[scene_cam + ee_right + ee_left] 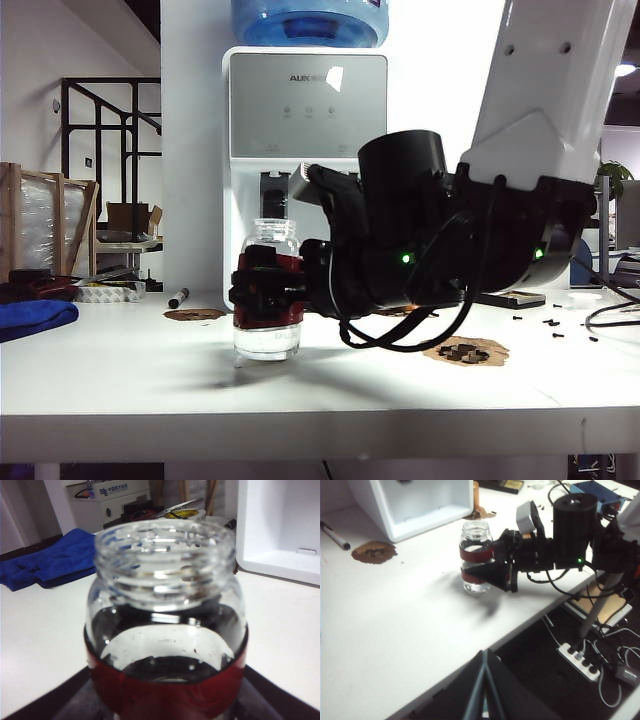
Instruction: Pick up the water bottle with two loops of red belts, then reach the front water dispenser and gently press the gray-black baffle horizontally to get a little water.
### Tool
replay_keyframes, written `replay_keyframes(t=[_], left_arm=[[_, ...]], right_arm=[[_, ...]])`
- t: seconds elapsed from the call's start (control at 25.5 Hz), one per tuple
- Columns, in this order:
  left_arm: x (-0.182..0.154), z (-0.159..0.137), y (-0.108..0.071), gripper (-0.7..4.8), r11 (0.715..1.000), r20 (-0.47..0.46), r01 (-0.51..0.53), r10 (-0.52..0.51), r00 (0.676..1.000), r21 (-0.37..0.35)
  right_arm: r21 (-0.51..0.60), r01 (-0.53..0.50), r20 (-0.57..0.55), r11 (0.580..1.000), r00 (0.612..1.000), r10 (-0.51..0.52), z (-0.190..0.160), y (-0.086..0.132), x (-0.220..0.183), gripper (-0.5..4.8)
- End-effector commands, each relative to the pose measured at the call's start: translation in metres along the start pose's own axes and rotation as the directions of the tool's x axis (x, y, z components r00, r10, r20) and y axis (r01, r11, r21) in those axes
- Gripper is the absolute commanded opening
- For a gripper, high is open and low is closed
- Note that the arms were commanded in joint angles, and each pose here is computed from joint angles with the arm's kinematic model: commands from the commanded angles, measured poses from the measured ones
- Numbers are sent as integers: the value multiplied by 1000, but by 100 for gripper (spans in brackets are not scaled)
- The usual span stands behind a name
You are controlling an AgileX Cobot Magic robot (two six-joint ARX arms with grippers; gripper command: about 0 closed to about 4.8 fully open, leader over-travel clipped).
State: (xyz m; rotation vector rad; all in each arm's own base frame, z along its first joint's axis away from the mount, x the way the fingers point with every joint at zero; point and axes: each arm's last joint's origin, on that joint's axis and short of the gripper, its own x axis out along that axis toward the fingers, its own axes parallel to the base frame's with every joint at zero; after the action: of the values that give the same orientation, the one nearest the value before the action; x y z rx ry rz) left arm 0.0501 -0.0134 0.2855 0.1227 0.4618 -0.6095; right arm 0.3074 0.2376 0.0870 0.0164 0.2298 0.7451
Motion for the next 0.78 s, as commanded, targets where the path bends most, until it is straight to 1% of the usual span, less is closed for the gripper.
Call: replay_keyframes(t=[0.04, 0.27, 0.35, 0.47, 0.59, 0.63, 0.71, 0.78], left_arm=[[3, 2, 3, -4, 999, 21, -31, 32, 999, -8], [11, -1, 10, -4, 996, 43, -92, 92, 995, -17], [15, -3, 14, -4, 992, 54, -124, 125, 991, -12], [18, -3, 16, -4, 990, 70, -136, 139, 988, -43], [17, 0, 16, -4, 987, 91, -143, 150, 984, -79], [17, 1, 17, -4, 984, 97, -157, 166, 981, -87], [17, 2, 18, -4, 981, 106, -171, 180, 978, -88], [17, 3, 18, -4, 976, 115, -189, 201, 973, -104]], right_arm=[[-3, -18, -78, 1000, 997, 18, -11, 3, 0, 5], [-75, -23, -76, 997, 997, 17, -10, 3, 0, 5], [-80, -23, -70, 997, 997, 17, -9, 3, 0, 3], [-130, 0, 21, 991, 1000, 3, 0, 3, 0, -2], [-129, 37, 93, 991, 995, -25, 7, 3, 0, -2], [-111, 54, 105, 992, 994, -43, 8, 3, 0, -2], [-89, 58, 122, 994, 991, -47, 9, 2, 0, -2], [-77, 65, 140, 995, 989, -54, 10, 2, 0, -2]])
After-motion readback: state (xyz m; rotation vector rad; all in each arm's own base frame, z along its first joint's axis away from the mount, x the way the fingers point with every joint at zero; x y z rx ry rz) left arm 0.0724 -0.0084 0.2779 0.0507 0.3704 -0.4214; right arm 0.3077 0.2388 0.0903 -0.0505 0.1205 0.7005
